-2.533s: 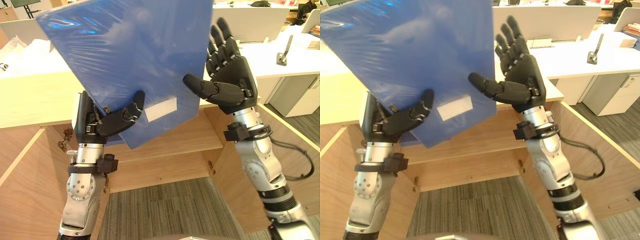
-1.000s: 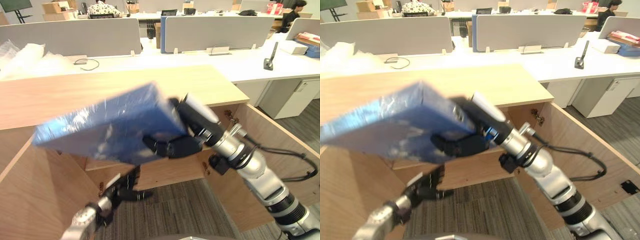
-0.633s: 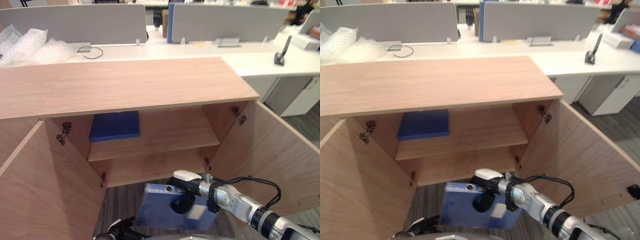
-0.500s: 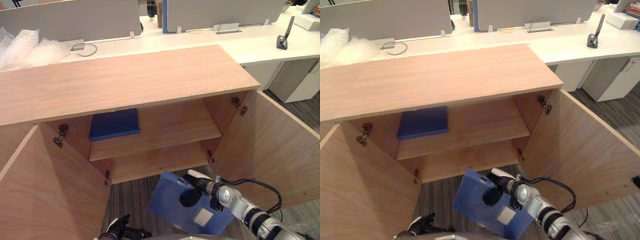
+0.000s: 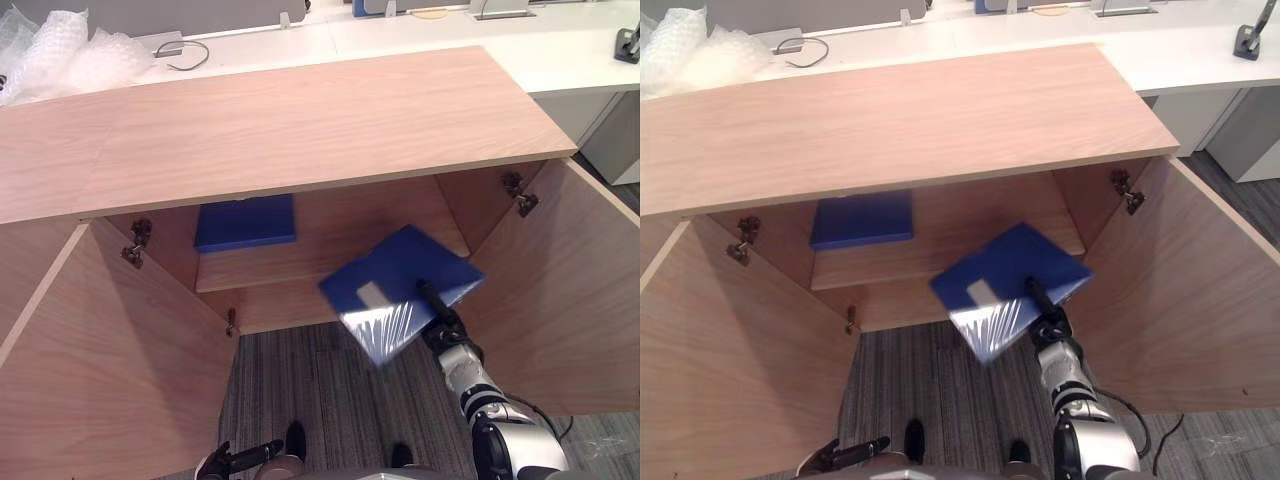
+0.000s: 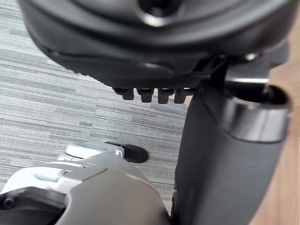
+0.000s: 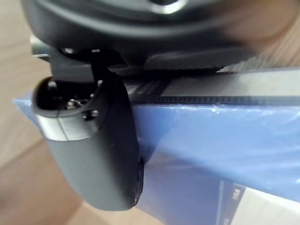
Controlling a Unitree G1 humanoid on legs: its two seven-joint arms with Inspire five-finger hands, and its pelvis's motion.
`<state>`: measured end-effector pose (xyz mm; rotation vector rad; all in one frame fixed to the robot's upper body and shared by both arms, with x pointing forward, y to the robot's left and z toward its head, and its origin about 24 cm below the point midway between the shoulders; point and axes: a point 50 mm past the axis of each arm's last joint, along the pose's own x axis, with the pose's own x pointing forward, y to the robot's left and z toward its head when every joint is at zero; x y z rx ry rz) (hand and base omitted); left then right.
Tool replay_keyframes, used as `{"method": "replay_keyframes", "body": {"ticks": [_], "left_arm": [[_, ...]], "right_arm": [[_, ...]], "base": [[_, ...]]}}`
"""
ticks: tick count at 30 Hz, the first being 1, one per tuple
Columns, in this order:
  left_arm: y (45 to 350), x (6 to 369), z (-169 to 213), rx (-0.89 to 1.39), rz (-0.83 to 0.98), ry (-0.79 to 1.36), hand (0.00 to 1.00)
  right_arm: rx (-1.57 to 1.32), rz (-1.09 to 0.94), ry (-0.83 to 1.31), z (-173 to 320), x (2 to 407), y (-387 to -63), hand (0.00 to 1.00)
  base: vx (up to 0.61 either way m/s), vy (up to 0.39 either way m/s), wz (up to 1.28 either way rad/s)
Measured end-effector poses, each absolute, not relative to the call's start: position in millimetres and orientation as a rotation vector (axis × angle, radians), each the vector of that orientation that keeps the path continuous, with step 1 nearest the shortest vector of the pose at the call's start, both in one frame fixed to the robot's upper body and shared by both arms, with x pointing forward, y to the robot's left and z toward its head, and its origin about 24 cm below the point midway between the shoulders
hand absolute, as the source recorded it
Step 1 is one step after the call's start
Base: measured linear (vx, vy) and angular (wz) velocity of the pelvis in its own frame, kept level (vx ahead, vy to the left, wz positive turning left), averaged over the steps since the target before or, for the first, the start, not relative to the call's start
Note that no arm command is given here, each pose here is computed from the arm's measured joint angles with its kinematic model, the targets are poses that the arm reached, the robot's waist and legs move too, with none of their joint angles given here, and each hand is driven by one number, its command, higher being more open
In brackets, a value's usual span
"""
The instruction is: Walk over to the cabinet, pick up the folder, carry it to the office cabinet, place the folder inside the office cabinet, then close the office cabinet door
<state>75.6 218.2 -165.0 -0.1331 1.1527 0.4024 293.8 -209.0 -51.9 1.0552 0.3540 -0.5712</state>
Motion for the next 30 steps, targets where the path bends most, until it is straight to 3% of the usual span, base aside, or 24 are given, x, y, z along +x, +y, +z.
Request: {"method": "replay_keyframes", "body": {"ticks": [5,13,21,30], "left_arm": [[217,93,-160,-0.168,0.447,1.079,1.00],[212,127,-147,-0.240,0.454,0.924,1.00],[214,120,-151,-0.317,0.508,0.962,1.00],[206,130,-147,-0.396,0.489,0.907,1.00]], "right_arm": [[1.456,-0.645,-0.051,12,335,-224,0.00],[1.596,-0.352,-0.315,142,391,-205,0.00],[1.363,-0.096,-0.460,274,406,-196,0.00],[1.074,0.013,-0.457,336,408,-176,0.00]], "base": [[-0.02,0.033,0.11],[-0.11,-0.008,-0.12],[-0.01,-0.009,-0.08],[0.03,-0.043,0.21]]}}
